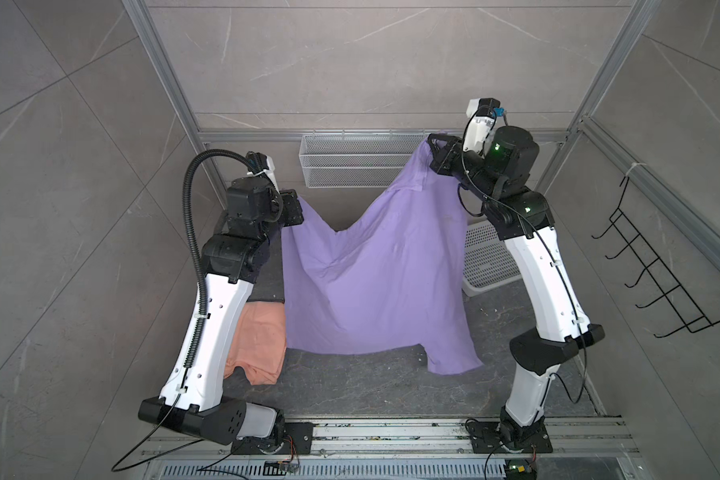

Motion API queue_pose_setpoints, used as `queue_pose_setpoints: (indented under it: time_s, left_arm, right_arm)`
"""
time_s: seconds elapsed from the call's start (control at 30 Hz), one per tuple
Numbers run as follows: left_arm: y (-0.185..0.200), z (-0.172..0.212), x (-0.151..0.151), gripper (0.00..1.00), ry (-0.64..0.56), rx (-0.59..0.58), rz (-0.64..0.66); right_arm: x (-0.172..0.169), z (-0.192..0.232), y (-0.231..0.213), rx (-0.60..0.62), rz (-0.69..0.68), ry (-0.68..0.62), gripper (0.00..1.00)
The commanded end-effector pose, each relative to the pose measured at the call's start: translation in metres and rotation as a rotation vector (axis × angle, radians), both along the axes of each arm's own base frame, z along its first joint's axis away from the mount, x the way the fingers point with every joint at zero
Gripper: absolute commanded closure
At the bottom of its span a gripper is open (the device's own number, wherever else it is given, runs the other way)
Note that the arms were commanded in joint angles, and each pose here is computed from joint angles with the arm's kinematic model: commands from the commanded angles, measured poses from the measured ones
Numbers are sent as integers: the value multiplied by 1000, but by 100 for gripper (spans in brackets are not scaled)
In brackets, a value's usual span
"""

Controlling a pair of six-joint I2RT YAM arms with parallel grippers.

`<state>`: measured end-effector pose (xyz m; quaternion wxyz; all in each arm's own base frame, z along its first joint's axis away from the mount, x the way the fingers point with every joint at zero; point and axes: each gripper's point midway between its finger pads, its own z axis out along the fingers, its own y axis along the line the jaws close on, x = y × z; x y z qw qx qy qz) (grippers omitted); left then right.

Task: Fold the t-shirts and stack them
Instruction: 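Lift the lavender shirt high with both grippers, holding hem and shoulder, then swing the shirt down and lay it flat on the table with both grippers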

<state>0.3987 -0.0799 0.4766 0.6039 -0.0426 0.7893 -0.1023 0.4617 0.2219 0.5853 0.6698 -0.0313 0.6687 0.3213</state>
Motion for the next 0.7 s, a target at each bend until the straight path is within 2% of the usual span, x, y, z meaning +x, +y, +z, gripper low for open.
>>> queue_pose_setpoints:
  time_s: [0.0, 0.1, 0.17, 0.3, 0.4, 0.5, 0.67]
  left_arm:
    - [24, 97, -36, 100, -289, -36, 49]
    - [32, 113, -48, 100, -337, -47, 64]
    - [35, 108, -53, 100, -322, -45, 73]
    - [37, 61, -56, 100, -203, -32, 81]
    - [33, -3, -61, 100, -40, -38, 63]
    - [28, -89, -76, 100, 186, -87, 51]
    - [8, -253, -123, 100, 601, -264, 31]
  right_arm:
    - [-50, 78, -27, 101, -4, -187, 100]
    - [-65, 86, -37, 97, -20, -206, 100]
    - [-68, 76, -40, 83, -31, -178, 100]
    - [-70, 24, -49, 49, -71, -27, 100]
    - [-74, -42, -60, 26, -123, 175, 100]
    - [-89, -133, -76, 26, -193, 404, 100]
    - [-136, -315, -99, -37, -329, 823, 100]
